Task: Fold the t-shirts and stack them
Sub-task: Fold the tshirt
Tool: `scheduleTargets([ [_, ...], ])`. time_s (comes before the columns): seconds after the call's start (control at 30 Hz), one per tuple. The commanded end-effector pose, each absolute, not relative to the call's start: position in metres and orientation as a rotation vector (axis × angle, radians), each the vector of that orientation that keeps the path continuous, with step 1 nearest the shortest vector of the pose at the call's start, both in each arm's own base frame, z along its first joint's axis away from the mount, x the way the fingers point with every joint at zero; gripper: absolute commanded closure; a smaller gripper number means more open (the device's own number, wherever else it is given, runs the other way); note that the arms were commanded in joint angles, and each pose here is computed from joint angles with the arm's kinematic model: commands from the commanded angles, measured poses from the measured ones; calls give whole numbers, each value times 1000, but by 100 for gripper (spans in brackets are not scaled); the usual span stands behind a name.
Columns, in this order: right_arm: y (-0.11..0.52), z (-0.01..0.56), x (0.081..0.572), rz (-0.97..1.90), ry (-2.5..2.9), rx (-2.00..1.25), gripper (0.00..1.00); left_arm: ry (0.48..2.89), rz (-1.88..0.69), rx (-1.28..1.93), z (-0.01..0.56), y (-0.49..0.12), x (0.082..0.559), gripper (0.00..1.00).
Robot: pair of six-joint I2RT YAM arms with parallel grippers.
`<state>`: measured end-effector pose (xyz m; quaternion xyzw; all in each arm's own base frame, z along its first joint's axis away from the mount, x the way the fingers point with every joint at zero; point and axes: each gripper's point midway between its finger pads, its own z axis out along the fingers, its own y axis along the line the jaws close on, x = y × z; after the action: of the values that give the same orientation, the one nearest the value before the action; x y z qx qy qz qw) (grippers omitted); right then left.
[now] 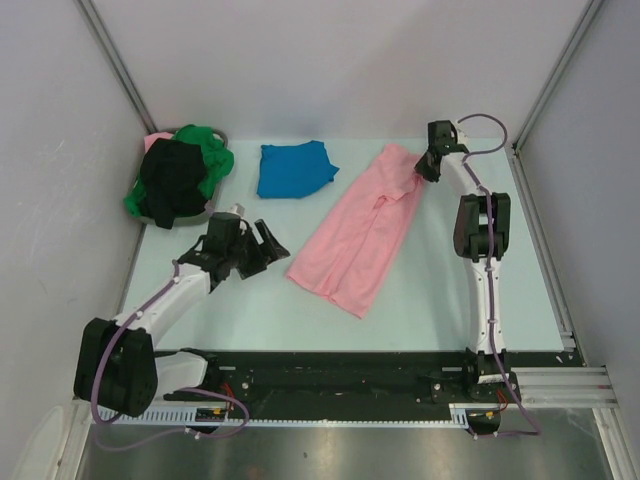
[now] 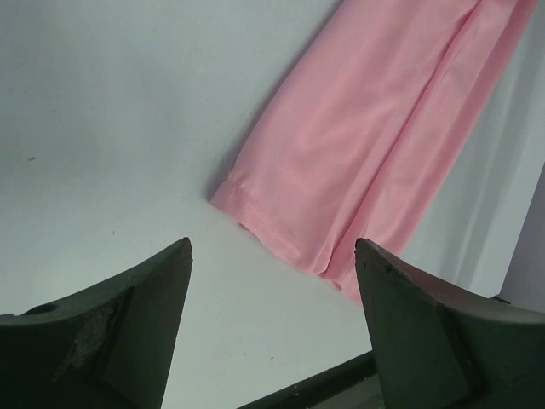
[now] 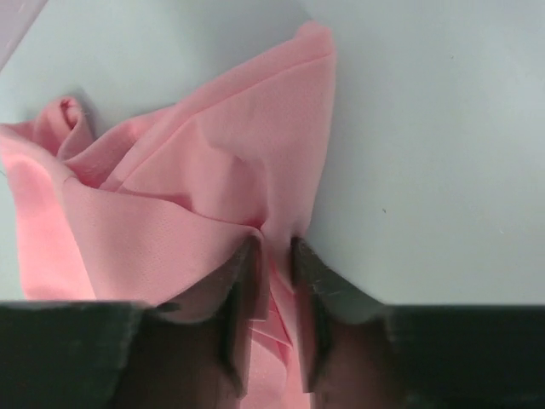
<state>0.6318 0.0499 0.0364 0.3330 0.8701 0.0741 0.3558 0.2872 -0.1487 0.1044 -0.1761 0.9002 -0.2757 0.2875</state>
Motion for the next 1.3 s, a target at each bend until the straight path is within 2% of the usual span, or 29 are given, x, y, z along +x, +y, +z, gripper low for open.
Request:
scheduleTargets([
  [0.0,26,71,622,34,2254,819,36,2398,-762,-421,104,-159,287,18],
  [0.03,20,74,615,-7,2252,824,15,2394,-767,-418,105,-160,287,18],
  [0.07,13,99,610,-25,2219,804,0,2398,-772,-409,104,-162,285,18],
  [0.13,3,122,598,-73,2178,817,0,2397,-769,-406,103,-163,285,18],
  [0.17,1,109,581,-102,2220,823,0,2401,-765,-398,101,-165,286,18],
  [0.2,6,146,571,-58,2173,815,0,2406,-741,-407,98,-163,287,18],
  [0.27,13,128,536,-61,2225,826,0,2424,-717,-401,91,-163,288,18],
  [0.33,35,156,511,81,2184,820,0,2434,-665,-422,83,-158,290,18],
  [0.37,42,117,476,93,2278,838,0,2451,-647,-432,76,-157,289,18],
  [0.43,78,133,451,331,2271,817,0,2450,-617,-449,70,-153,289,18],
  [0.5,99,97,403,397,2388,807,0,2458,-605,-457,63,-151,287,18],
  [0.57,129,105,373,477,2378,731,0,2471,-596,-447,59,-152,286,18],
  [0.6,139,86,346,477,2433,713,0,2473,-602,-432,58,-153,286,18],
  [0.63,161,98,331,545,2417,659,0,2479,-602,-427,57,-154,286,18],
  [0.7,176,80,297,572,2462,645,0,2490,-622,-400,53,-160,285,18],
  [0.83,213,84,245,701,2449,611,2,2520,-646,-343,44,-176,285,18],
  [1.07,233,65,203,698,2444,622,4,2614,-607,-280,17,-196,279,20],
  [1.27,244,42,188,652,2467,632,11,2595,-597,-277,25,-194,277,20],
])
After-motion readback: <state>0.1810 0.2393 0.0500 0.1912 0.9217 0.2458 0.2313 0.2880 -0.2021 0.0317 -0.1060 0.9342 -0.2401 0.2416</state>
